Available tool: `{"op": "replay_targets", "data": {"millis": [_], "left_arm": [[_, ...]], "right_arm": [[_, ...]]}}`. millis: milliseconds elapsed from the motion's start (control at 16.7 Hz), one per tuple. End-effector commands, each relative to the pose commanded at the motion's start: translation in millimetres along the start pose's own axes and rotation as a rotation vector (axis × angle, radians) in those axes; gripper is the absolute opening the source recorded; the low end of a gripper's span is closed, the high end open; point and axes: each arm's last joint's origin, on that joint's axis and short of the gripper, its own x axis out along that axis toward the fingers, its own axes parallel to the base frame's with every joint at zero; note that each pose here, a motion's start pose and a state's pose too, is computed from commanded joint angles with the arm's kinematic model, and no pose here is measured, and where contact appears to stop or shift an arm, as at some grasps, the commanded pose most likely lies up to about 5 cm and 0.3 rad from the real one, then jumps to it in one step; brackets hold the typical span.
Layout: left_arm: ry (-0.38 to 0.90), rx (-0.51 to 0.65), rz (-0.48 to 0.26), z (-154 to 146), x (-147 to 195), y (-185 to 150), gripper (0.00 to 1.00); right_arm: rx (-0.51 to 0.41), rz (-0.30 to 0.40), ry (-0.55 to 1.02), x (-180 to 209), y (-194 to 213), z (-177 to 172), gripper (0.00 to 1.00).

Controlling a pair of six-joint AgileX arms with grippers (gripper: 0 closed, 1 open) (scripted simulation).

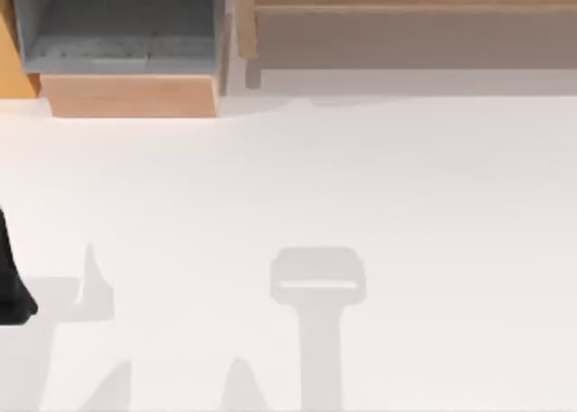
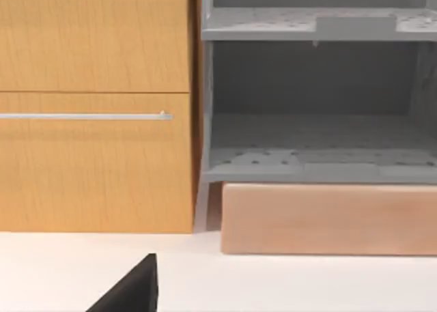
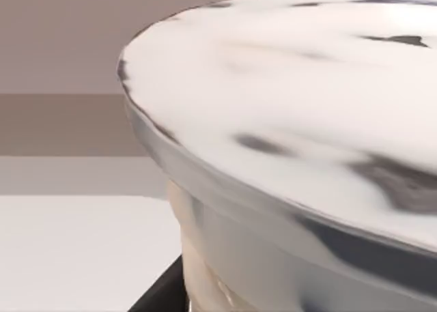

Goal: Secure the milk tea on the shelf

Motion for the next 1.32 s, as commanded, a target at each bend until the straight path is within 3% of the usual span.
{"op": "replay_targets", "data": {"millis": [360, 780, 1080, 1320], "left_arm": [[0.0, 0.0, 0.0, 0.0, 0.0, 0.0, 1.0], [0.0, 0.0, 0.0, 0.0, 0.0, 0.0, 1.0], [0.0, 0.0, 0.0, 0.0, 0.0, 0.0, 1.0], [0.0, 0.0, 0.0, 0.0, 0.0, 0.0, 1.0]], "right_arm": [[-0.013, -0.001, -0.014, 2.4, -0.9, 4.7, 0.0], [-0.133, -0.031, -0.18, 53.7, 13.4, 81.3, 0.0], [-0.116, -0.037, -0.246, 103.5, 66.1, 141.9, 0.0], [-0.053, -0.023, -0.199, 137.9, 133.2, 169.0, 0.0]]}}
